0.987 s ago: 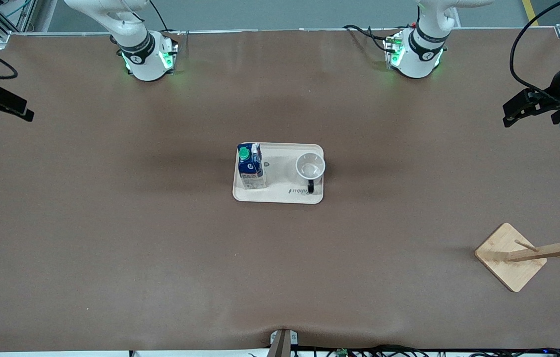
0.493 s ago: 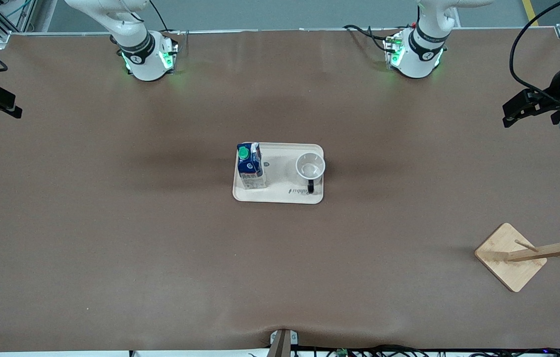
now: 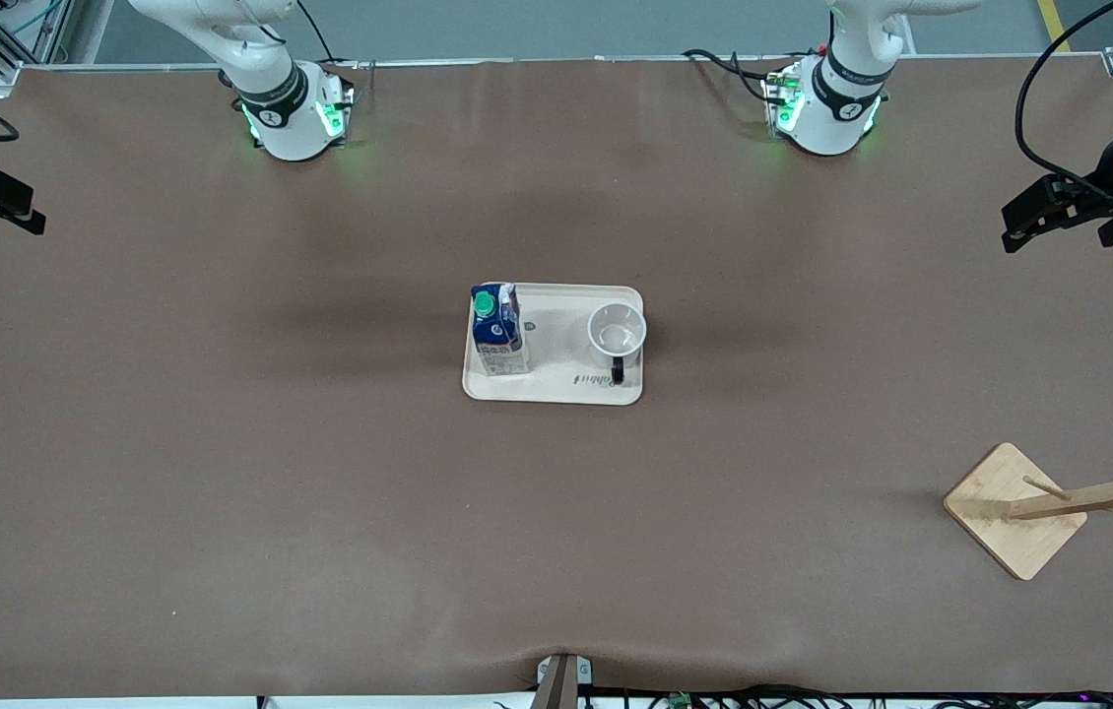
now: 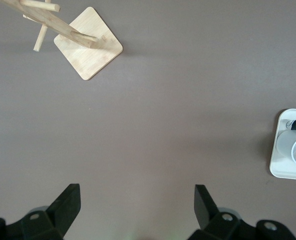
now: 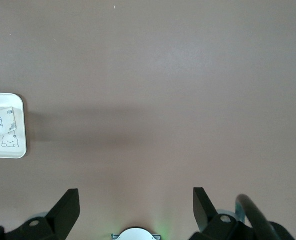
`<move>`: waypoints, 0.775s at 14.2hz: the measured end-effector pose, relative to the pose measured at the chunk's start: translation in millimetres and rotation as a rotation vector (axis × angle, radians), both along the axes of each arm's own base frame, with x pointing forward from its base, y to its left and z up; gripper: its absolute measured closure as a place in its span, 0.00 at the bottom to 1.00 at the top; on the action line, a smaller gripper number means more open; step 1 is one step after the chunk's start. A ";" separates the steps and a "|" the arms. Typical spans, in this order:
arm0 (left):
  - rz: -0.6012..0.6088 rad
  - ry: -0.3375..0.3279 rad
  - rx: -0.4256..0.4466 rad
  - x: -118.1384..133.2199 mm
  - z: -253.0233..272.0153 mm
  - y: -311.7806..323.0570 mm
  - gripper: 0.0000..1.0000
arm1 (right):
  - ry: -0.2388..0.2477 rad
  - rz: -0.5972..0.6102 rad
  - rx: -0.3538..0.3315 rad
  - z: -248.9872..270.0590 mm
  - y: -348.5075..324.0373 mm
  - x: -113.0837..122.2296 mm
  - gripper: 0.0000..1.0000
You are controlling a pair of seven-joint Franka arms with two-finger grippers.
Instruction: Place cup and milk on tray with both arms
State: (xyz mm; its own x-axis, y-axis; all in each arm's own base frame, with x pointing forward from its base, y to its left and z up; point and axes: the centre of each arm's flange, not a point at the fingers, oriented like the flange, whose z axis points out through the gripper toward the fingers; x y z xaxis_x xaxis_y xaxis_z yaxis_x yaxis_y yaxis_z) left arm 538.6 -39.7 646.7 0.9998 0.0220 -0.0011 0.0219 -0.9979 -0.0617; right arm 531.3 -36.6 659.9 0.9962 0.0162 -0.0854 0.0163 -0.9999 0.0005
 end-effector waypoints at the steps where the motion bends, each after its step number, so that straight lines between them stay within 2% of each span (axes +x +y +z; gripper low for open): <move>1: -0.001 0.000 0.000 0.0 0.0 -0.4 0.00 | 0.003 0.000 0.000 -0.2 0.1 -0.3 0.00; 11: -0.008 -0.003 0.000 0.0 0.6 -4.5 0.00 | 0.012 0.004 0.001 -1.0 2.0 -1.3 0.00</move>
